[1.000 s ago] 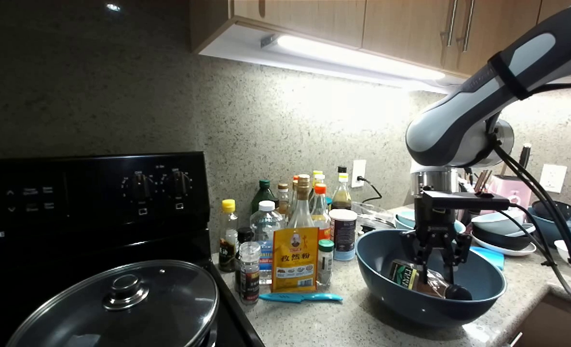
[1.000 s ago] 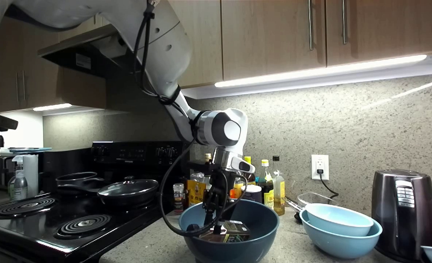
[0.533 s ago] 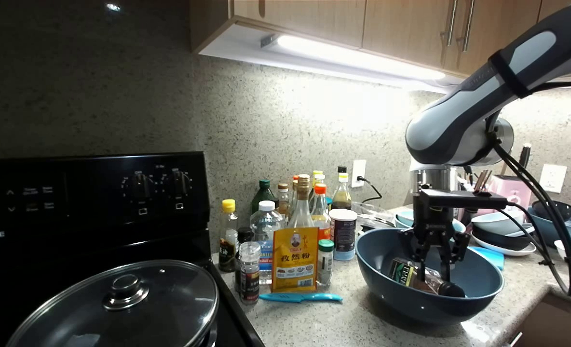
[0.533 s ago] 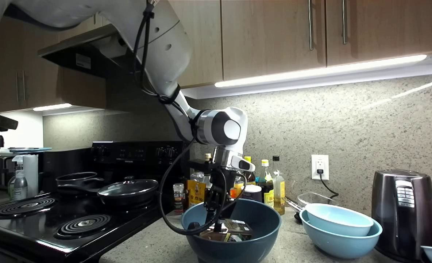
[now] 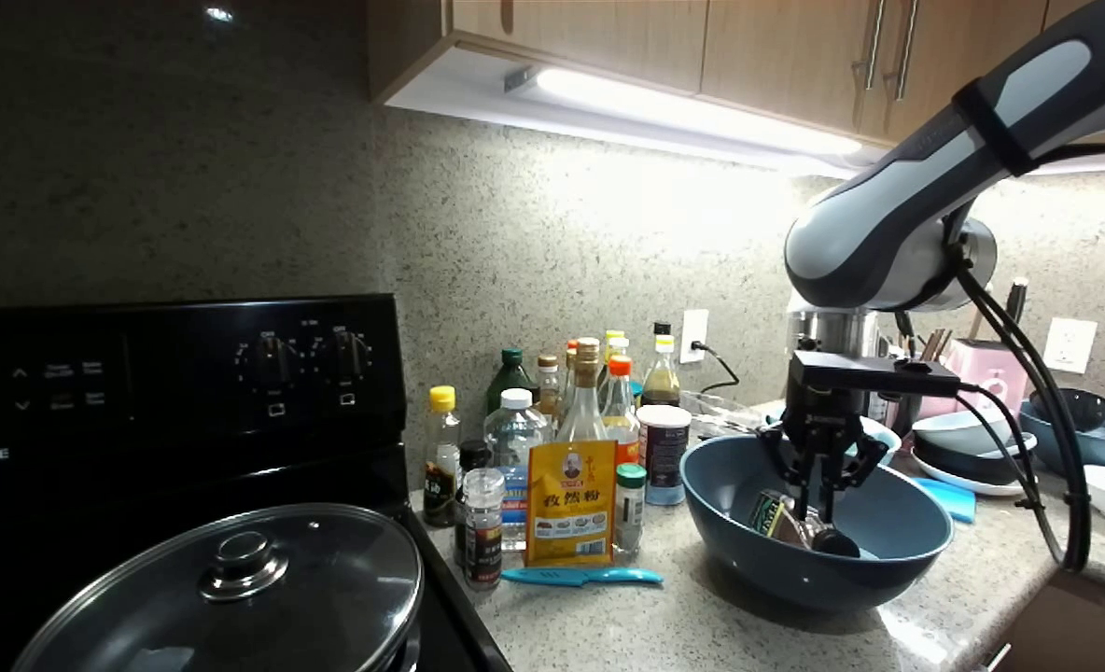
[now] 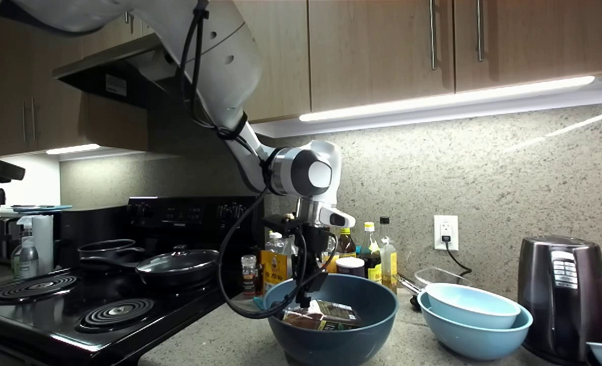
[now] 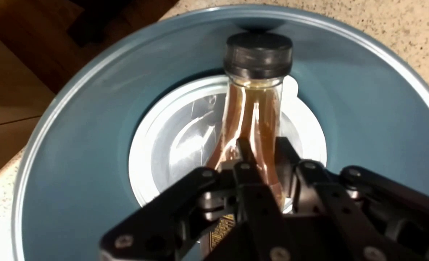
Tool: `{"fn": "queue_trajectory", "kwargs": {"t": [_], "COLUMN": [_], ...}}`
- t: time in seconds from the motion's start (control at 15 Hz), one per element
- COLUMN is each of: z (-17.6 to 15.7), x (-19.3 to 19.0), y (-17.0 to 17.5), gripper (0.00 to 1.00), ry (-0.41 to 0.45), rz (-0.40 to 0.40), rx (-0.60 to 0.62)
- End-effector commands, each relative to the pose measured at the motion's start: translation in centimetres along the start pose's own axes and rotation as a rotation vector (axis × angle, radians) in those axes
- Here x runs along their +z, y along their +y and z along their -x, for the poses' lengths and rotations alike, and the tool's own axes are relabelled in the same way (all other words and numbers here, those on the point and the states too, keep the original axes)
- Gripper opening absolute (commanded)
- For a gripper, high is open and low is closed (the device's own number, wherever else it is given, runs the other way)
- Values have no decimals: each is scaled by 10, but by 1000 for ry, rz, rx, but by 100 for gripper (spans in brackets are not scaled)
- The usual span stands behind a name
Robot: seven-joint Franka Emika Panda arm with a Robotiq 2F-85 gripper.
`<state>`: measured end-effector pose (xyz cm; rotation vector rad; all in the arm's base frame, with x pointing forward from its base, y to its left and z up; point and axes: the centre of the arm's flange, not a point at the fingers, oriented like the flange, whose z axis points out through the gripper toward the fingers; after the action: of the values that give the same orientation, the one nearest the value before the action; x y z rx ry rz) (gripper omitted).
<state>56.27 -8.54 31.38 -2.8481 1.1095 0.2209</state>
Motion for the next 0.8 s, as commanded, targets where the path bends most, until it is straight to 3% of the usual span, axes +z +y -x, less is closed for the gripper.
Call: {"fn": "queue_trajectory", "kwargs": {"t": [0.0, 0.13, 0.2, 0.6, 0.73], "z": [0, -1, -1, 14, 17], "x": [-2, -2, -2, -6, -5], "y": [-1, -1, -1, -14, -19], "gripper": [18, 24, 55, 92, 99], "ry": [8, 12, 12, -21, -31], "rz": [-4, -6, -7, 38, 50], "rx": [14, 29, 31, 50, 54]}}
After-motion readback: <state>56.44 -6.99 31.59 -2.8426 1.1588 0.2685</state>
